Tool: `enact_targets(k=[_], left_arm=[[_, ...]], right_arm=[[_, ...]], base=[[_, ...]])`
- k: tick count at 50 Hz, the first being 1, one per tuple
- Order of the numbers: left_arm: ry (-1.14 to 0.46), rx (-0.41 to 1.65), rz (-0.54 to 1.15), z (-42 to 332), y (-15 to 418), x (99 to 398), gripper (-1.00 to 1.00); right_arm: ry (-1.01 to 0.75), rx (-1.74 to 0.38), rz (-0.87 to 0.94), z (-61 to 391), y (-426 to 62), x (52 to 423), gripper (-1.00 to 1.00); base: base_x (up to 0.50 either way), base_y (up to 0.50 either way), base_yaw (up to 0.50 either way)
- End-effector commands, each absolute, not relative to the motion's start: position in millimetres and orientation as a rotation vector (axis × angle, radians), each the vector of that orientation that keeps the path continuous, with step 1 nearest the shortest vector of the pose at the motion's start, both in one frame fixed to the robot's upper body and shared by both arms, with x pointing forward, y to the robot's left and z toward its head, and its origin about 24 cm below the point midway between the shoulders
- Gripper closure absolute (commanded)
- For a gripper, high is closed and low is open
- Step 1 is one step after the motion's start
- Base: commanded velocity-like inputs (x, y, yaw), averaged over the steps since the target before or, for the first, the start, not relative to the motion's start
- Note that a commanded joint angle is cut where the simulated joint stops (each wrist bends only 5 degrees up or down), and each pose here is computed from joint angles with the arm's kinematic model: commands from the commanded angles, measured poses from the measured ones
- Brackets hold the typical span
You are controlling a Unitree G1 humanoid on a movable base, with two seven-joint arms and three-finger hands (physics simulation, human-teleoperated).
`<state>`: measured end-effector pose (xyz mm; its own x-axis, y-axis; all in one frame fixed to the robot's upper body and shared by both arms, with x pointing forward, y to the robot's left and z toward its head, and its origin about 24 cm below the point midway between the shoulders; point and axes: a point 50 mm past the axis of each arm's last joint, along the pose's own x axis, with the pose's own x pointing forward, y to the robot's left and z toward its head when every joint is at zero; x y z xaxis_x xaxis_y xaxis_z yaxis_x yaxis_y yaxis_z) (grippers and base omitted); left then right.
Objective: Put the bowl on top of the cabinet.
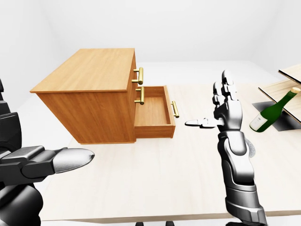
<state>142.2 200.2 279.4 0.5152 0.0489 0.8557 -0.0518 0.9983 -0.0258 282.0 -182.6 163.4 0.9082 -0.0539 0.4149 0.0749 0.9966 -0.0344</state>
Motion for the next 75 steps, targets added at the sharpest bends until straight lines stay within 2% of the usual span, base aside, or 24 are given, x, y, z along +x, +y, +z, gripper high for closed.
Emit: enact_targets(k=[1,30,48,75], left_arm=[[-1.021,-0.005,0.059,280,200,142,-0.93],[-1.007,-0.029,0.059,282,202,142,-0.93],[-1.000,-0.024,0.061,282,202,142,-0.93],[-1.002,-0.022,0.062,282,202,142,-0.93]], right_arm=[[-0.378,-0.104,-0.121,162,-200,302,-1.00],[-0.244,-0.316,-0.310,152,-246,331,-1.00],[-0.296,-0.450,-0.362,155,-269,330,-1.00],[-0.166,-0.649,-0.490,141,-309,324,-1.00]], base=[[0.00,0.00,0.00],[0.00,0.00,0.00],[0.00,0.00,0.00],[0.00,0.00,0.00]])
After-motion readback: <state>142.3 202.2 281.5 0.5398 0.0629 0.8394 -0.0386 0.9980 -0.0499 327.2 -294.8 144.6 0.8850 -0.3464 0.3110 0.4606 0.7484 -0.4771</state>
